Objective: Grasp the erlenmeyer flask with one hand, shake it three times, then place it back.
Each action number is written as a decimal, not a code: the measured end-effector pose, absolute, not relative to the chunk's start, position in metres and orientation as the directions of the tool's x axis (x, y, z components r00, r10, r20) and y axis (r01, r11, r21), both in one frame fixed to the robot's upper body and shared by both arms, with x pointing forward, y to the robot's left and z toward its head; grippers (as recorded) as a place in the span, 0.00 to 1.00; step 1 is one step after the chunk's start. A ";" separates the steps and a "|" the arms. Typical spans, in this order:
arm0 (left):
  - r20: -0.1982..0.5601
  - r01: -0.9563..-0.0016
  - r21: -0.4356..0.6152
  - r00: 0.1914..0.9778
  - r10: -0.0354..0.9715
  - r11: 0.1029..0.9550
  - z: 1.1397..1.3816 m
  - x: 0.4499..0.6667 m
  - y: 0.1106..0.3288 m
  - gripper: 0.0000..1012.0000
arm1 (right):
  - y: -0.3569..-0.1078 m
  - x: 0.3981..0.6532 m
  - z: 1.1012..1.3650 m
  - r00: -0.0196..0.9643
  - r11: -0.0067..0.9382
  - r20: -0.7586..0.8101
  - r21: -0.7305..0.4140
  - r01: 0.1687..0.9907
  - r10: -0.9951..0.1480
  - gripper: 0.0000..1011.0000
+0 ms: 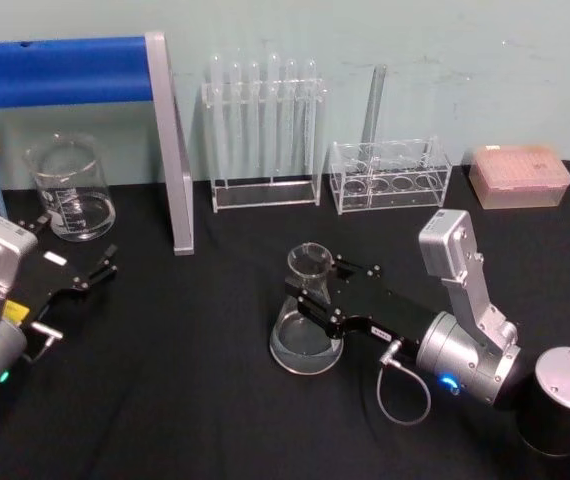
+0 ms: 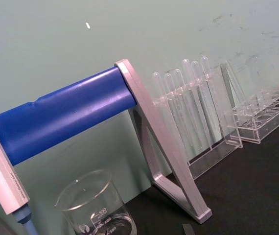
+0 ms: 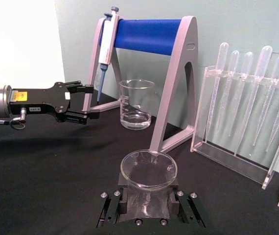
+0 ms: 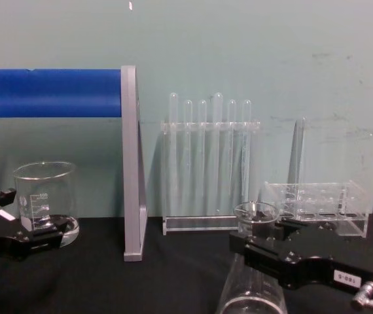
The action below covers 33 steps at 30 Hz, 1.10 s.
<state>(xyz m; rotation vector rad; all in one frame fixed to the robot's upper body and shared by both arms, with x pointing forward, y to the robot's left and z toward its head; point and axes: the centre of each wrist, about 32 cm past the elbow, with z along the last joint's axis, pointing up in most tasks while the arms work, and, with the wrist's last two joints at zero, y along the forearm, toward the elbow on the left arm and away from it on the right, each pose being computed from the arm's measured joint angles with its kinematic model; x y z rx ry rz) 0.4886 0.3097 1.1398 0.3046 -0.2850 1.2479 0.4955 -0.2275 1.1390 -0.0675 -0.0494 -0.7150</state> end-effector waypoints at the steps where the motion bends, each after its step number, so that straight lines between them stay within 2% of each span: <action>1: 0.374 -0.955 0.070 0.292 0.880 0.287 1.140 0.489 0.310 0.99 | -0.228 0.496 1.139 0.754 0.753 0.068 -0.045 0.656 -0.653 0.45; 8: 0.374 -0.955 0.070 0.292 0.880 0.287 1.140 0.489 0.310 0.99 | -0.228 0.494 1.141 0.749 0.748 0.072 -0.040 0.662 -0.659 0.45; 23: 0.374 -0.955 0.070 0.292 0.880 0.287 1.140 0.489 0.310 0.99 | -0.235 0.486 1.195 0.674 0.678 0.108 0.004 0.735 -0.731 0.45; 33: 0.374 -0.955 0.070 0.292 0.880 0.287 1.140 0.489 0.310 0.99 | -0.237 0.480 1.209 0.643 0.652 0.132 0.028 0.758 -0.754 0.45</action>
